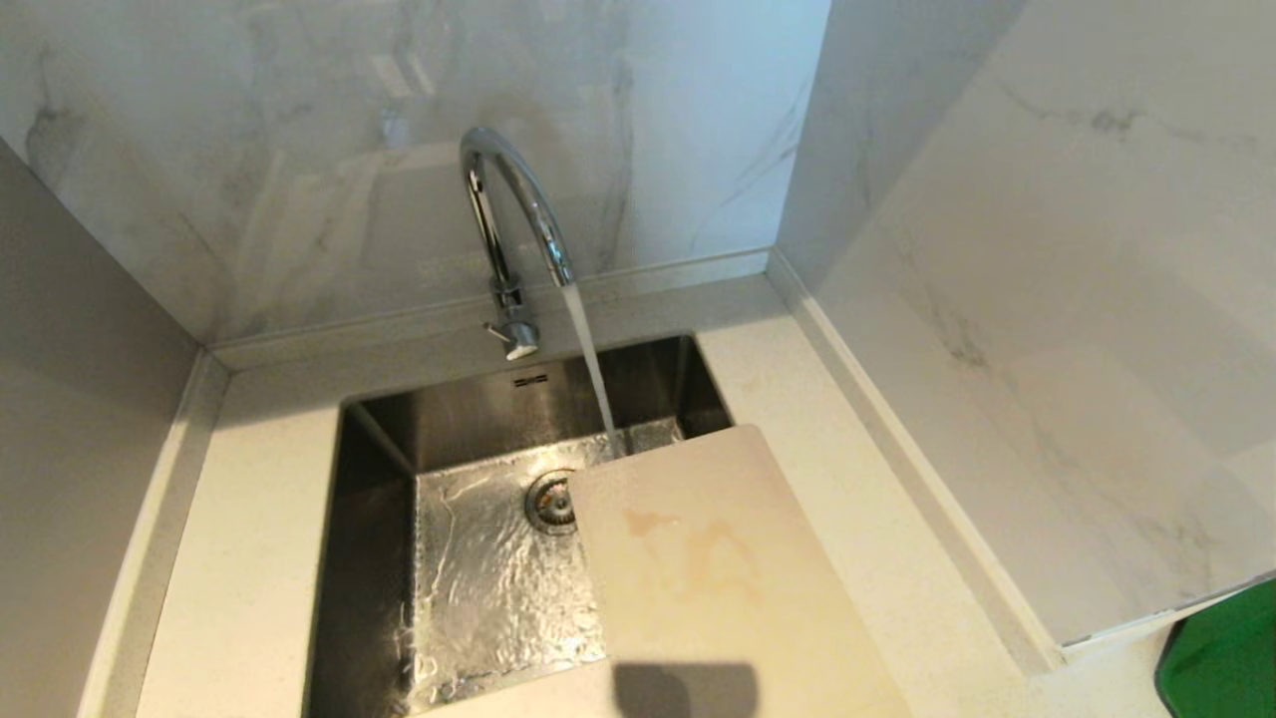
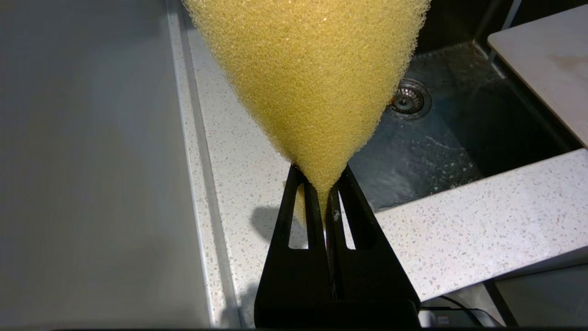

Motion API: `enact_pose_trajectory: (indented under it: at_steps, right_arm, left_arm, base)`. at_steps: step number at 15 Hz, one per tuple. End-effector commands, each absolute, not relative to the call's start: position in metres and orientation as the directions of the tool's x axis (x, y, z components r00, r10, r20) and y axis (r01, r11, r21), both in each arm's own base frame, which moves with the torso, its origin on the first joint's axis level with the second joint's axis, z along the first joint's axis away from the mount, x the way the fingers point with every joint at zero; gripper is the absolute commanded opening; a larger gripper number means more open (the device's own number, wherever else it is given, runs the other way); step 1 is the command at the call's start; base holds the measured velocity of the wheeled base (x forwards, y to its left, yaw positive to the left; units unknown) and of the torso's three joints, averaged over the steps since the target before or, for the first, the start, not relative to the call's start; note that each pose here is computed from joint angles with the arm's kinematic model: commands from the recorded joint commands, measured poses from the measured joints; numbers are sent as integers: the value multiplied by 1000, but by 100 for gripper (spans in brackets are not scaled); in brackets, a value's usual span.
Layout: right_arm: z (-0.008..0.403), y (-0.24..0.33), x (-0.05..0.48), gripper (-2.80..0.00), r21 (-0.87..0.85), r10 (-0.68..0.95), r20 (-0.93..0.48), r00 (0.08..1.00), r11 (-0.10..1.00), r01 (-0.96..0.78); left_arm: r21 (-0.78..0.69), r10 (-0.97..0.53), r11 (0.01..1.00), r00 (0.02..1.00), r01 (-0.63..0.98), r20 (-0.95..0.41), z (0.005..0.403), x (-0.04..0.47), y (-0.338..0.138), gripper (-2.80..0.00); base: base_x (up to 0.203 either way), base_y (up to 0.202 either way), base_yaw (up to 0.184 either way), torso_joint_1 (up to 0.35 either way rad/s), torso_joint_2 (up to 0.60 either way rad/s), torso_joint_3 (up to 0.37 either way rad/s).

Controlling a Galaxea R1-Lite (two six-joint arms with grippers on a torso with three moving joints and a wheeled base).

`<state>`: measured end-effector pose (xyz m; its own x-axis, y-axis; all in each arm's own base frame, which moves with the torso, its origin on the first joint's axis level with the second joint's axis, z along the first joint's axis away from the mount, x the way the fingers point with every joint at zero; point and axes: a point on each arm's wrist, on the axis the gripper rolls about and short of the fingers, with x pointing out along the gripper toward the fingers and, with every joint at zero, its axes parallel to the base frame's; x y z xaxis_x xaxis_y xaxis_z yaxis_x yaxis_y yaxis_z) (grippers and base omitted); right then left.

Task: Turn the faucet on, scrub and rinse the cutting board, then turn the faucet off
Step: Pick up the cutting board

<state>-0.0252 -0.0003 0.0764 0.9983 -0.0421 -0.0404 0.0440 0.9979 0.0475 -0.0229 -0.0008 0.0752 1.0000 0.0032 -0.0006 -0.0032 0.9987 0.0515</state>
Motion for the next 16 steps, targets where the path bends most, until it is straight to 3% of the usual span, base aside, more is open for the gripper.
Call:
enact_pose_trajectory:
  at_steps: [1,5,16]
  right_arm:
    - [76,0,-25,-280,48,-42,-40,998,998,43]
    - [76,0,-25,-280,46,-41,-41,998,998,43]
    - [76,0,-25,-280,46,-42,-41,998,998,44]
  left_arm:
    - [51,5,999,1000,-5,0,74,-23,-1,-280]
    - [34,5,999,1000,-5,0,74,-23,-1,-280]
    - [9,18,1000,1000,-18,2,75,-23,0,-280]
  base:
    - [0,0,0,0,0,0]
    - [-22,0,2,4,2,0]
    - [-179,0,-8,2,2,1]
